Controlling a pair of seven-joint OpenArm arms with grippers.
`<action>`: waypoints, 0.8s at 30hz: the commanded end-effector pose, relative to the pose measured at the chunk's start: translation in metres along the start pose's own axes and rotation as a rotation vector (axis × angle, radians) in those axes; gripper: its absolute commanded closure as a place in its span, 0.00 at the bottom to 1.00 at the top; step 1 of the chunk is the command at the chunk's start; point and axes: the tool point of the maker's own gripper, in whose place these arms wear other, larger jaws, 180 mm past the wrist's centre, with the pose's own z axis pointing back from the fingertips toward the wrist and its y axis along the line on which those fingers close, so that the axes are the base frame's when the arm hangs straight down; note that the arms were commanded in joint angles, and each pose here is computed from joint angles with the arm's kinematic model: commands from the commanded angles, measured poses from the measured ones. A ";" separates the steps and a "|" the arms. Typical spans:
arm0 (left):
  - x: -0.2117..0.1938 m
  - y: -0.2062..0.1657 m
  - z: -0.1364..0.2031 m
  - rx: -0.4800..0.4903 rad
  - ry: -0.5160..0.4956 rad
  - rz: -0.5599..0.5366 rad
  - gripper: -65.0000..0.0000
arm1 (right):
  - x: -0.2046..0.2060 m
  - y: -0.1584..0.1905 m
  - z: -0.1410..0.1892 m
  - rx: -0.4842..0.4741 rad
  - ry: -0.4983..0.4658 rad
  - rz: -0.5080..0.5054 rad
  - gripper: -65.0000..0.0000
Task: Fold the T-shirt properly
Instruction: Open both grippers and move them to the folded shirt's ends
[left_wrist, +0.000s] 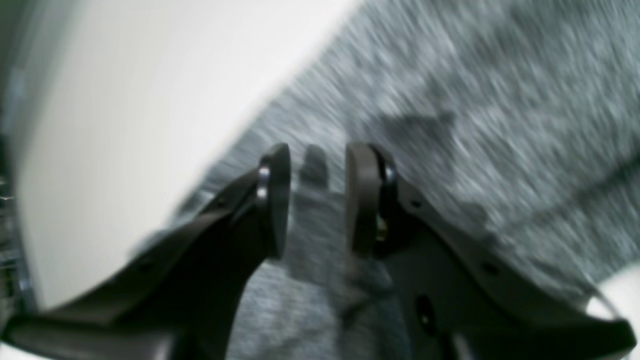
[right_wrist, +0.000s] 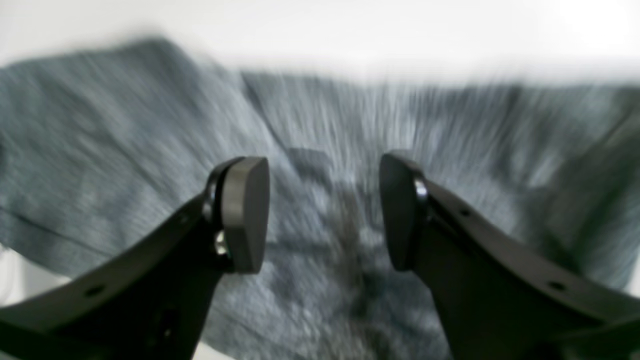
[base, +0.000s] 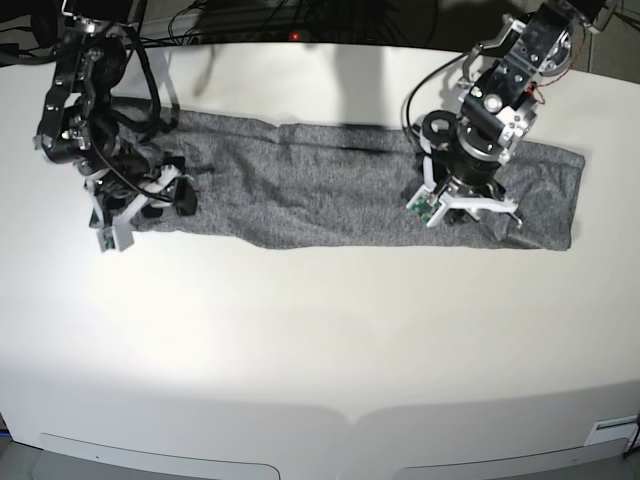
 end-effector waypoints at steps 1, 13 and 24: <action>0.016 0.018 0.003 0.064 -0.050 0.004 0.71 | 0.023 0.001 0.007 0.002 -0.068 0.034 0.46; 0.026 0.083 0.025 0.424 -0.107 0.134 0.71 | 0.072 0.019 0.034 -0.018 -0.198 0.160 0.46; 0.023 0.089 0.027 0.461 -0.086 0.114 0.30 | 0.059 0.019 0.032 -0.014 -0.130 0.180 0.46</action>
